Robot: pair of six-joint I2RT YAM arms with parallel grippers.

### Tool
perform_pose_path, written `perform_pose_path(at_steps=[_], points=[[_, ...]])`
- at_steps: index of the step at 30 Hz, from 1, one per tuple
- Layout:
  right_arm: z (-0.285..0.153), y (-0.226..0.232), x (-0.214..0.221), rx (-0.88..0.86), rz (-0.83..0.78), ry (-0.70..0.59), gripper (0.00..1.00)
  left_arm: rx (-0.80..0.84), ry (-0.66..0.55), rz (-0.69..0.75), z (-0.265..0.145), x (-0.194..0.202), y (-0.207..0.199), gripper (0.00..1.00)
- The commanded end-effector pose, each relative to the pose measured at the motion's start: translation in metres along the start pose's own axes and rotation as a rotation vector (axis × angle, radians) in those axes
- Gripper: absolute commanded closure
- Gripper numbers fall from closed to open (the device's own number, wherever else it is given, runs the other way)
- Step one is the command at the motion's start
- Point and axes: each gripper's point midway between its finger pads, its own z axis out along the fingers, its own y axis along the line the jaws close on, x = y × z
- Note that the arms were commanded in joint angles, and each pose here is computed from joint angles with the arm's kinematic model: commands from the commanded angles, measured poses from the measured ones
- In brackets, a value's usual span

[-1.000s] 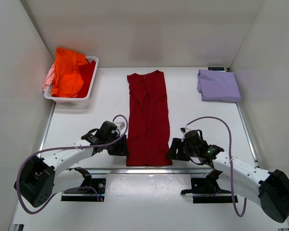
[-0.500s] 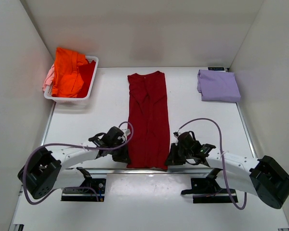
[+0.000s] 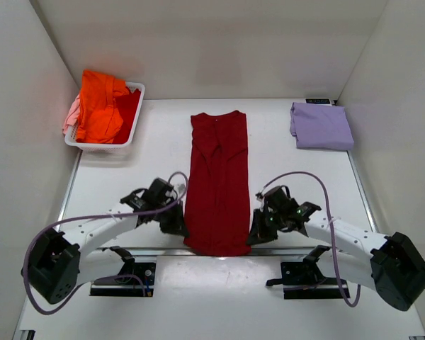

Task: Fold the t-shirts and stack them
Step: Grab the bottom of the folded rectangular tshirt with both arms, then fold the folded rectangular tshirt in 1/3 of the way

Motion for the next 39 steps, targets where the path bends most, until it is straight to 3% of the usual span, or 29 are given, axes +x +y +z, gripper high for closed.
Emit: perform_pose_path(at_steps=[1,6,15,16,17,18,20,21,24,25,26,31,35,39], points=[[-0.022,0.019,-0.032,-0.057,-0.028,-0.015,1.00,0.093,-0.094,0.003,-0.027,-0.057,-0.026,1.00],[-0.046,0.034,-0.111,-0.070,-0.056,-0.091,1.00,0.137,-0.149,0.021,-0.040,-0.139,-0.037,1.00],[-0.045,-0.002,-0.275,-0.021,-0.052,-0.215,0.99,0.115,-0.277,-0.080,-0.016,-0.285,0.009,0.97],[-0.041,-0.007,-0.292,-0.010,-0.053,-0.219,0.85,0.132,-0.296,-0.090,-0.013,-0.301,0.011,0.81],[-0.044,-0.014,-0.311,0.015,-0.037,-0.250,0.78,0.139,-0.303,-0.116,-0.009,-0.310,0.018,0.81],[-0.046,-0.016,-0.321,0.017,-0.045,-0.270,0.77,0.148,-0.344,-0.119,-0.014,-0.324,0.022,0.83],[-0.053,-0.020,-0.342,0.035,-0.055,-0.338,0.68,0.175,-0.391,-0.151,-0.018,-0.339,0.023,0.77],[-0.056,-0.020,-0.347,0.034,-0.053,-0.361,0.55,0.188,-0.430,-0.169,-0.025,-0.346,0.027,0.59],[-0.065,-0.023,-0.337,0.062,-0.042,-0.381,0.49,0.254,-0.441,-0.183,-0.029,-0.334,0.018,0.53],[-0.064,-0.020,-0.332,0.062,-0.052,-0.383,0.50,0.266,-0.441,-0.179,-0.027,-0.326,0.019,0.39],[-0.063,-0.024,-0.321,0.075,-0.040,-0.385,0.50,0.272,-0.420,-0.182,-0.022,-0.311,0.020,0.37],[-0.042,-0.016,-0.254,0.024,-0.008,-0.341,0.49,0.255,-0.366,-0.179,-0.018,-0.250,0.020,0.38],[-0.018,-0.012,-0.190,-0.016,0.051,-0.293,0.46,0.109,-0.341,-0.164,-0.003,-0.199,0.040,0.33],[-0.004,-0.007,-0.164,-0.093,0.097,-0.295,0.45,0.001,-0.372,-0.171,0.001,-0.175,0.054,0.33]])
